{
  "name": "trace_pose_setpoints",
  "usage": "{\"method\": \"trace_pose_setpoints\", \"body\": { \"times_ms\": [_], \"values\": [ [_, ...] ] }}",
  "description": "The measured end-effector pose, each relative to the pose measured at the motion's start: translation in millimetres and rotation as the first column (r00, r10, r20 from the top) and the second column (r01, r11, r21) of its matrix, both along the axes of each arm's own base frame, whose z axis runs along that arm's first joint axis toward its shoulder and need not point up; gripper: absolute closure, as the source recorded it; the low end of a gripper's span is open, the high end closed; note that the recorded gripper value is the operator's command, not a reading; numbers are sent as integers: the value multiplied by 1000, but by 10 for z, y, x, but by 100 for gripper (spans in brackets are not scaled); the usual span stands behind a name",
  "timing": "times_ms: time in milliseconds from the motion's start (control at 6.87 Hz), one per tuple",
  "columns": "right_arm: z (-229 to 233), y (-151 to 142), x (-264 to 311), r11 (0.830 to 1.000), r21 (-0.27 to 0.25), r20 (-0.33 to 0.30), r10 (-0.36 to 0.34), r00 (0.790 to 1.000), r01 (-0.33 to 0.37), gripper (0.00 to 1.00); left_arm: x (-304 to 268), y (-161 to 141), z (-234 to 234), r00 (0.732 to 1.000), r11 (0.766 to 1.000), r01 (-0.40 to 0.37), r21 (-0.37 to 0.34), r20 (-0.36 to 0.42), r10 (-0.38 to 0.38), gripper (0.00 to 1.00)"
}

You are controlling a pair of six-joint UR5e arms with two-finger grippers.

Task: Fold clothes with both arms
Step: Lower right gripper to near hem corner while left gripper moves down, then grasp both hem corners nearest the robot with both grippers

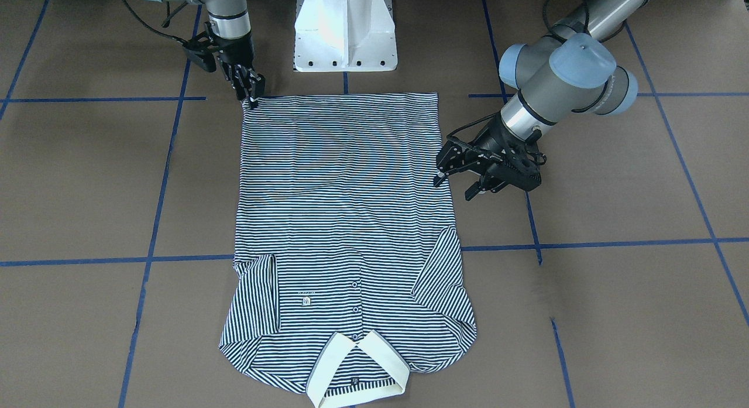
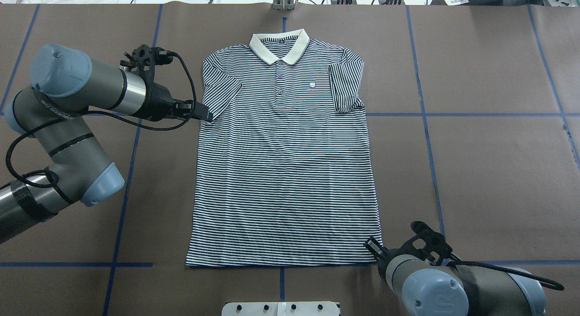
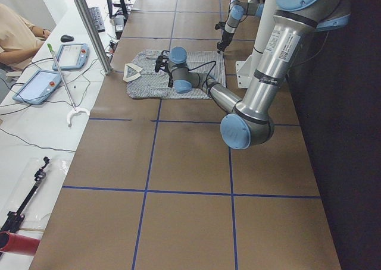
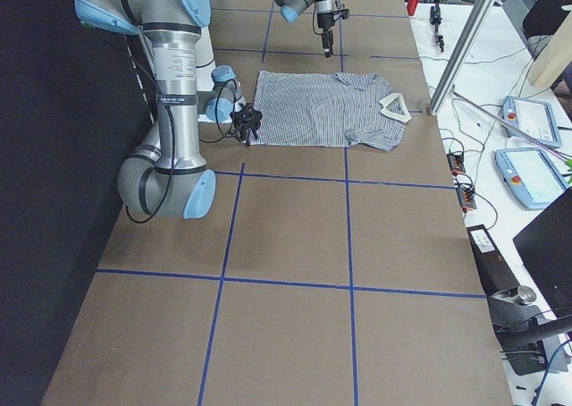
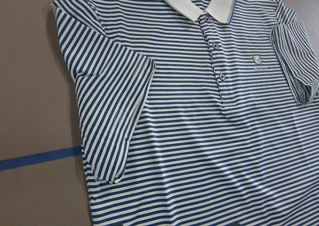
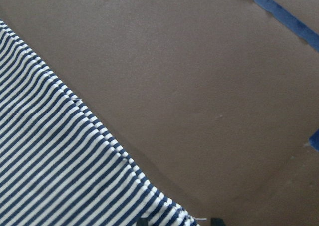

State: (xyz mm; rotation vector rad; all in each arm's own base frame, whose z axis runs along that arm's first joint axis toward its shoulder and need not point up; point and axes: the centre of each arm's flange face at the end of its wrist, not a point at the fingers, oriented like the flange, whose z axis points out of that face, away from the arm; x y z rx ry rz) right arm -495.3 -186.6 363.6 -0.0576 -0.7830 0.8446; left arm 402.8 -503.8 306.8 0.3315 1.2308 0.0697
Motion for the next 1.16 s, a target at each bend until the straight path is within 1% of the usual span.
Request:
{"method": "trace_pose_setpoints", "body": {
  "times_ms": [146, 437, 582, 728, 873, 1019, 1164],
  "values": [
    [9, 0, -1, 1000, -1, -2, 0, 1000, 0, 100, 0, 0, -1, 1000, 1000, 0, -1, 0, 0, 23],
    [5, 3, 2, 1000, -4, -1, -4, 1000, 4, 100, -7, 8, -32, 1000, 1000, 3, -9, -7, -3, 23],
    [-40, 6, 23, 1000, -11, 11, -10, 1000, 10, 100, -21, 57, -76, 1000, 1000, 5, -29, -21, -6, 20],
    [-137, -2, 81, 1000, -19, 33, -13, 999, 14, 100, -8, 229, -113, 999, 998, 10, -67, -41, -12, 20],
    [-223, -17, 146, 1000, -25, 53, -14, 998, 16, 100, 102, 612, -119, 998, 992, 30, -124, -53, -37, 20],
    [-261, -24, 182, 999, -28, 62, -15, 998, 17, 100, 241, 1070, -98, 997, 982, 69, -175, -32, -76, 21],
    [-273, -25, 197, 999, -29, 65, -15, 998, 17, 100, 386, 1488, -53, 995, 967, 103, -232, 15, -102, 26]
  ]
}}
